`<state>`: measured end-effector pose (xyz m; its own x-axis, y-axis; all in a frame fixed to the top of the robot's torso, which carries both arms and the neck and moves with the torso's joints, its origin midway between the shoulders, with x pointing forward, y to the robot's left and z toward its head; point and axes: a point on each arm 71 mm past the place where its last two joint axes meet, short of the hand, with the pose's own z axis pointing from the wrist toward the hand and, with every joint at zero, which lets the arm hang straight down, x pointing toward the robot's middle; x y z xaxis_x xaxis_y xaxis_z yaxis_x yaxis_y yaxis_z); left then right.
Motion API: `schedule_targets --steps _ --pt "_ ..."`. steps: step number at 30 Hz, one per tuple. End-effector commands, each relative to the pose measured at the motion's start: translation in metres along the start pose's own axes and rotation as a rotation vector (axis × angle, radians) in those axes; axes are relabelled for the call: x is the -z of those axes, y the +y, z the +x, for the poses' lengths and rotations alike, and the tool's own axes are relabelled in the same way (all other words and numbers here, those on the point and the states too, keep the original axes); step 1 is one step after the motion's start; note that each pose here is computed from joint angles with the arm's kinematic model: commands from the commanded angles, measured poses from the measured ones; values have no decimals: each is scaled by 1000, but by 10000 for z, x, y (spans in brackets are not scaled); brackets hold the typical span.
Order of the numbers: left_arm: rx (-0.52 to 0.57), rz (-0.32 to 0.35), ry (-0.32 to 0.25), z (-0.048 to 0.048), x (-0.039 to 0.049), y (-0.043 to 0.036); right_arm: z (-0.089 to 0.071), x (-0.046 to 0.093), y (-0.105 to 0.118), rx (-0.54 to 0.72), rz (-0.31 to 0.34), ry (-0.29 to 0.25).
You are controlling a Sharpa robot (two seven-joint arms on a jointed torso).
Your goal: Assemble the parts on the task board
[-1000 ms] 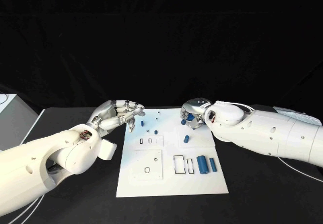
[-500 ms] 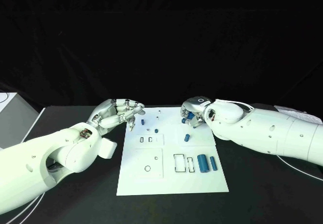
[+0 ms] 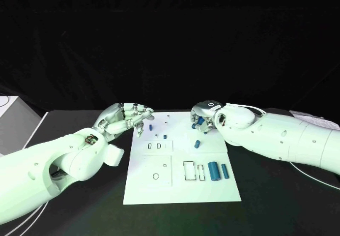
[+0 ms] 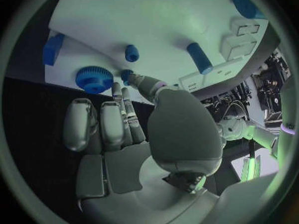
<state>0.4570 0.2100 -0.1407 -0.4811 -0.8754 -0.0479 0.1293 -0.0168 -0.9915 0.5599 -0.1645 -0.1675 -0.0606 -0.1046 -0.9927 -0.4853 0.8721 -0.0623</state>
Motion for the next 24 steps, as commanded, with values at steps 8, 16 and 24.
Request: schedule_targets --steps 8,16,24 --pt "3 5 25 31 -2 -16 52 -8 38 7 -16 29" --pt "4 4 26 28 -8 -10 59 -11 75 2 -25 32" --pt "4 3 27 26 -7 -9 61 -17 87 -1 -26 28"
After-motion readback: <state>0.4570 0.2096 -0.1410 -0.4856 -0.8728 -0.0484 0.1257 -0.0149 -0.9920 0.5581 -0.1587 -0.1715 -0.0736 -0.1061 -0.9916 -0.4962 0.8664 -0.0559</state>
